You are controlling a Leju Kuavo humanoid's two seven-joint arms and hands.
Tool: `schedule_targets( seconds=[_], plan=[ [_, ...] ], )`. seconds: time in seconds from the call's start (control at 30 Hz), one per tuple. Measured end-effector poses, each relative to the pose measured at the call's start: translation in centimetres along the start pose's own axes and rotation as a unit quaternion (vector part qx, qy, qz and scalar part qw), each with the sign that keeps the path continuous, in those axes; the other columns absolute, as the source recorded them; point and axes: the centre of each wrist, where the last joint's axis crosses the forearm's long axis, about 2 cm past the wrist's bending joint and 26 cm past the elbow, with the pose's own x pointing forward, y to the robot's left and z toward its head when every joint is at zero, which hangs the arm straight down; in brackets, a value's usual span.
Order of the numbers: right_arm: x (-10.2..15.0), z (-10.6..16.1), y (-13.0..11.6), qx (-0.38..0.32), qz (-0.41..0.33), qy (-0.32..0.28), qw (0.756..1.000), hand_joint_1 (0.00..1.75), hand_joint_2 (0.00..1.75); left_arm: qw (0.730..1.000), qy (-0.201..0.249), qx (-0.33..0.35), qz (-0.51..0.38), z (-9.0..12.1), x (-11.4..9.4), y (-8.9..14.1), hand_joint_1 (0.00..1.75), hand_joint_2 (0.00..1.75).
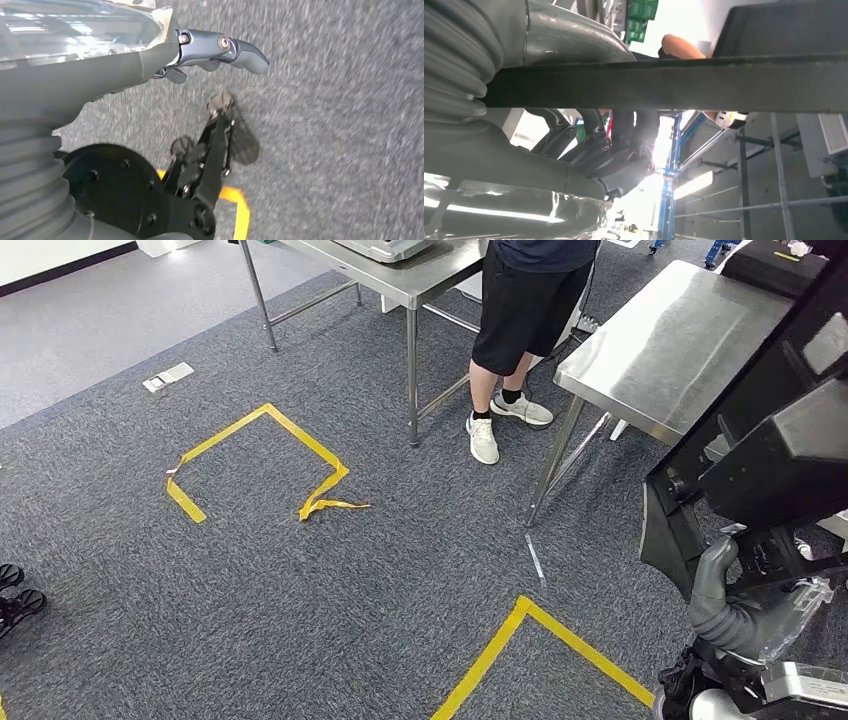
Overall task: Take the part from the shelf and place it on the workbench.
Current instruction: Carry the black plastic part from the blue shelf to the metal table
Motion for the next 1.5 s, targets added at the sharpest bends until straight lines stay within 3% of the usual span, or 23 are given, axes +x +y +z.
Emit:
schedule_targets(
  seconds=[1.5],
  plan=[
    [-0.4, -1.8, 1.6, -0.001, -0.014, -0.008, 1.0, 1.75, 1.75, 0.999, 0.029, -0.009, -0.032, 0.4, -0.4, -0.8, 0.0, 1.75]
  ],
)
